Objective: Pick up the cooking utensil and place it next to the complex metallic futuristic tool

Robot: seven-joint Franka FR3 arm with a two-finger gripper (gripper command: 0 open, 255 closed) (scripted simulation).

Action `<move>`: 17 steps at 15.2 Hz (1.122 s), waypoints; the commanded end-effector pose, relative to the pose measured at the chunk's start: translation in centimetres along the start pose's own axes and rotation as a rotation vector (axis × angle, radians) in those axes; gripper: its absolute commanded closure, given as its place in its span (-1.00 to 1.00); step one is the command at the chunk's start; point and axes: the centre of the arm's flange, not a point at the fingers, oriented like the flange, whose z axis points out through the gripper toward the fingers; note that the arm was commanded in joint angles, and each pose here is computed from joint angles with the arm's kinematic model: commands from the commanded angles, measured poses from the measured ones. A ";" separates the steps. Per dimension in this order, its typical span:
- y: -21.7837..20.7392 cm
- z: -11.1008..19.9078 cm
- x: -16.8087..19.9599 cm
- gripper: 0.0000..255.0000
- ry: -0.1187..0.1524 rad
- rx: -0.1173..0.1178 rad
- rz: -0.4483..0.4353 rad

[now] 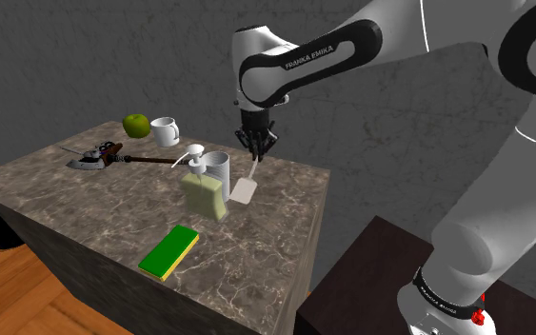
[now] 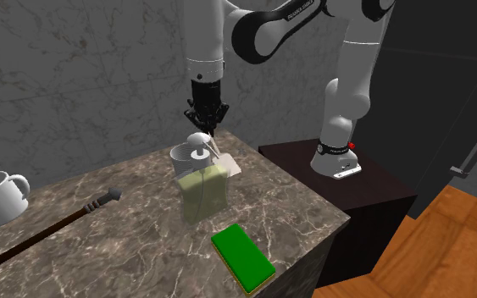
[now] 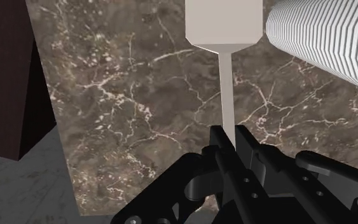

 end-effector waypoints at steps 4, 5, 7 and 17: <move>-6.6 -0.1 0.1 1.00 0.000 0.000 0.002; -7.9 -0.1 0.0 1.00 0.000 0.000 0.002; -10.6 -0.1 -0.1 1.00 0.000 0.000 0.002; -15.6 3.5 -0.6 1.00 0.000 0.000 0.002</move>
